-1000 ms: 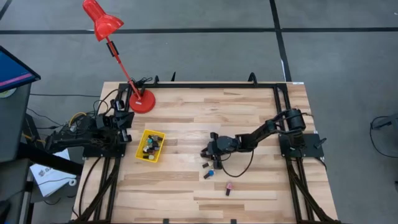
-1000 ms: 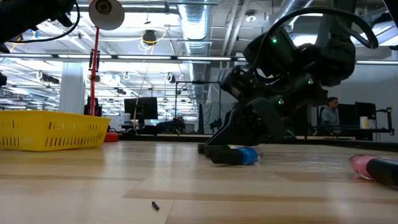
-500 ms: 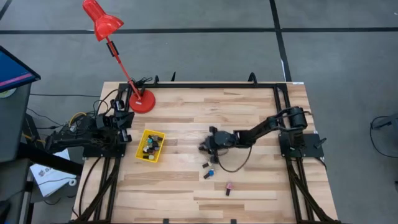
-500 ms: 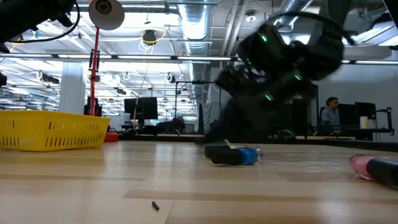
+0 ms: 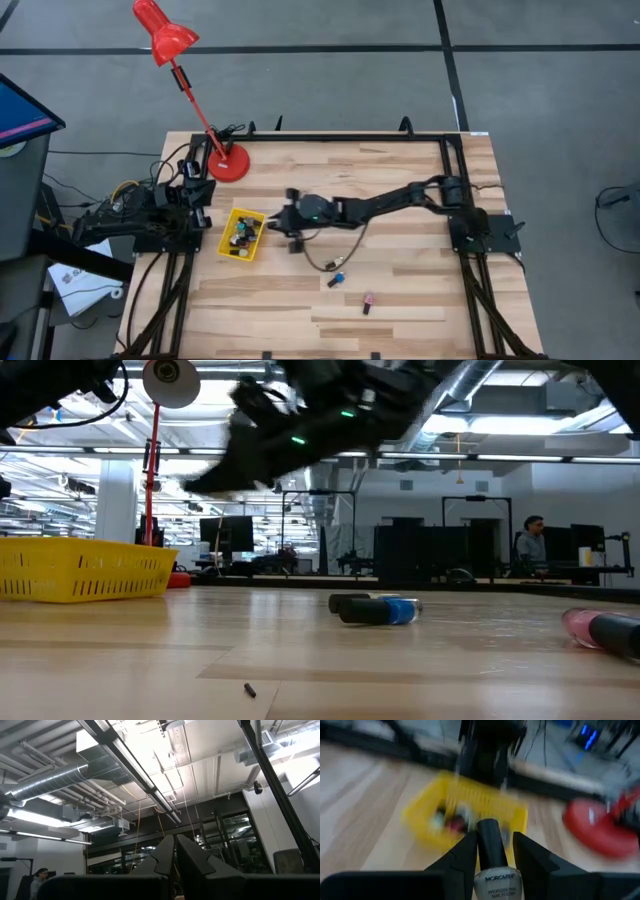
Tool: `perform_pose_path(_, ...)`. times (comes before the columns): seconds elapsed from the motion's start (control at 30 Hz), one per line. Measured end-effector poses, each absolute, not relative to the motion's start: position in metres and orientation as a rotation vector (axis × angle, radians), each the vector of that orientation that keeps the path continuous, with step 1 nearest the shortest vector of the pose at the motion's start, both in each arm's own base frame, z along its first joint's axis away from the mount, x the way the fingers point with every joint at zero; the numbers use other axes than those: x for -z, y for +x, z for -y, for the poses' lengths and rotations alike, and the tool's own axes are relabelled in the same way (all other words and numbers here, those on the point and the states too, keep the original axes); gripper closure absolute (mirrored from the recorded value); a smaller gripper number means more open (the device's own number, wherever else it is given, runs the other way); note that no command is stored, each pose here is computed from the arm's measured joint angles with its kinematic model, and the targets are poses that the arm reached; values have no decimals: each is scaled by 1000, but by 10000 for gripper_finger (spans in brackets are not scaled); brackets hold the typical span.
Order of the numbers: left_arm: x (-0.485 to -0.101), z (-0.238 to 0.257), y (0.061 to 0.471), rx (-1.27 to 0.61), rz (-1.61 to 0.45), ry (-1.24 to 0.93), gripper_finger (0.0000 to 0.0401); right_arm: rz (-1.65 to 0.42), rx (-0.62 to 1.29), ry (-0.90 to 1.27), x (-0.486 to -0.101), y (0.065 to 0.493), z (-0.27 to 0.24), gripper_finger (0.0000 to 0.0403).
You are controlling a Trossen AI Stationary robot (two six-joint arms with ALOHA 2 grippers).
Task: Pick & Place Nail Polish
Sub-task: Put the silver nail polish bottle into the yellow basket, then put the pink nail polish bottle into the yellow basket
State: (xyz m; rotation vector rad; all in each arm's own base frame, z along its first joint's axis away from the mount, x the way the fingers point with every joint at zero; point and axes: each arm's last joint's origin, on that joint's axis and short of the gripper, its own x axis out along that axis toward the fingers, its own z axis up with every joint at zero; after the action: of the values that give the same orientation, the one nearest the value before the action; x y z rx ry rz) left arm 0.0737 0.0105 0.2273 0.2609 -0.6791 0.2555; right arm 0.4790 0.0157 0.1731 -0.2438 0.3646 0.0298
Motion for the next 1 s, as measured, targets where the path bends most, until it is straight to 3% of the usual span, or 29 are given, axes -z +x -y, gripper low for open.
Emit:
perform_pose_path(0.4, -227, -10, 74, -255, 680, 261, 387, -284, -60, -239, -153, 578, -13, 304)
perform_pose_path(0.53, -227, -10, 74, -255, 680, 261, 387, -331, -65, -236, -137, 594, -13, 290)
perform_pose_path(0.77, -227, -10, 74, -255, 680, 261, 387, -377, -67, -223, -123, 601, -13, 303)
perform_pose_path(1.0, -227, -10, 74, -255, 680, 261, 387, -384, -49, -182, -123, 601, -7, 227)
